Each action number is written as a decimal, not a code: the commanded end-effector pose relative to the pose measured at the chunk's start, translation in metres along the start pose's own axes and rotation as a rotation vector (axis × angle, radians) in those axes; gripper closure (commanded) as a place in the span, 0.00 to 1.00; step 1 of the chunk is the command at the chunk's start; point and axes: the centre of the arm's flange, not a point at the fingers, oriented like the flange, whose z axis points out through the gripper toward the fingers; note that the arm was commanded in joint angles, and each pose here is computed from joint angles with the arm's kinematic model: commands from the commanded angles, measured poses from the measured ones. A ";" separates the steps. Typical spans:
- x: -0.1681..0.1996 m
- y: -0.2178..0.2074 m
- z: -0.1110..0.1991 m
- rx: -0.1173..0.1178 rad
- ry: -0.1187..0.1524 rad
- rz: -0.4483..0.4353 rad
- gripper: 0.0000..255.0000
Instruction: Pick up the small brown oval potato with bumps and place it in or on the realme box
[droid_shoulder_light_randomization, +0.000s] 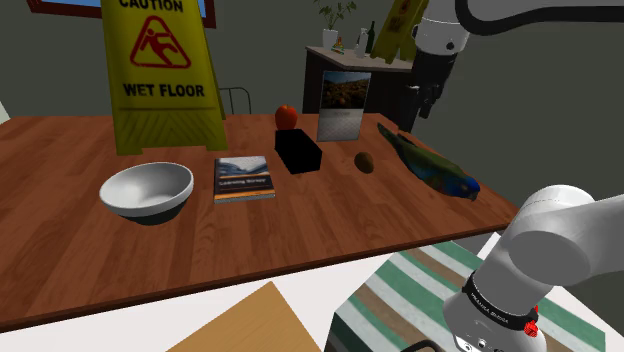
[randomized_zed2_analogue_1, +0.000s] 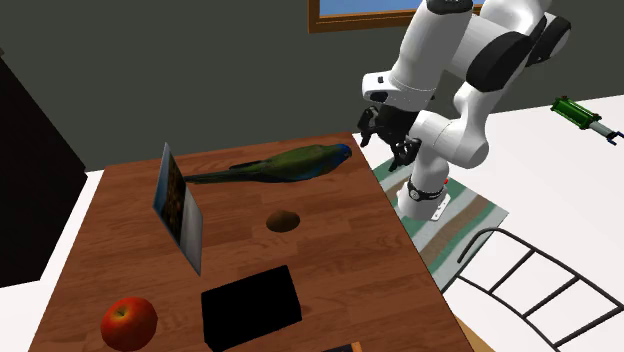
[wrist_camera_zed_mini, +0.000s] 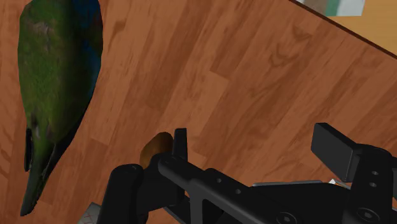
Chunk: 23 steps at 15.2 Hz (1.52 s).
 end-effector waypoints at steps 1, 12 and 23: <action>0.000 0.000 0.000 0.000 0.000 0.000 0.00; 0.059 0.042 0.119 0.010 0.088 0.199 0.00; 0.119 0.094 0.234 0.021 0.175 0.397 0.00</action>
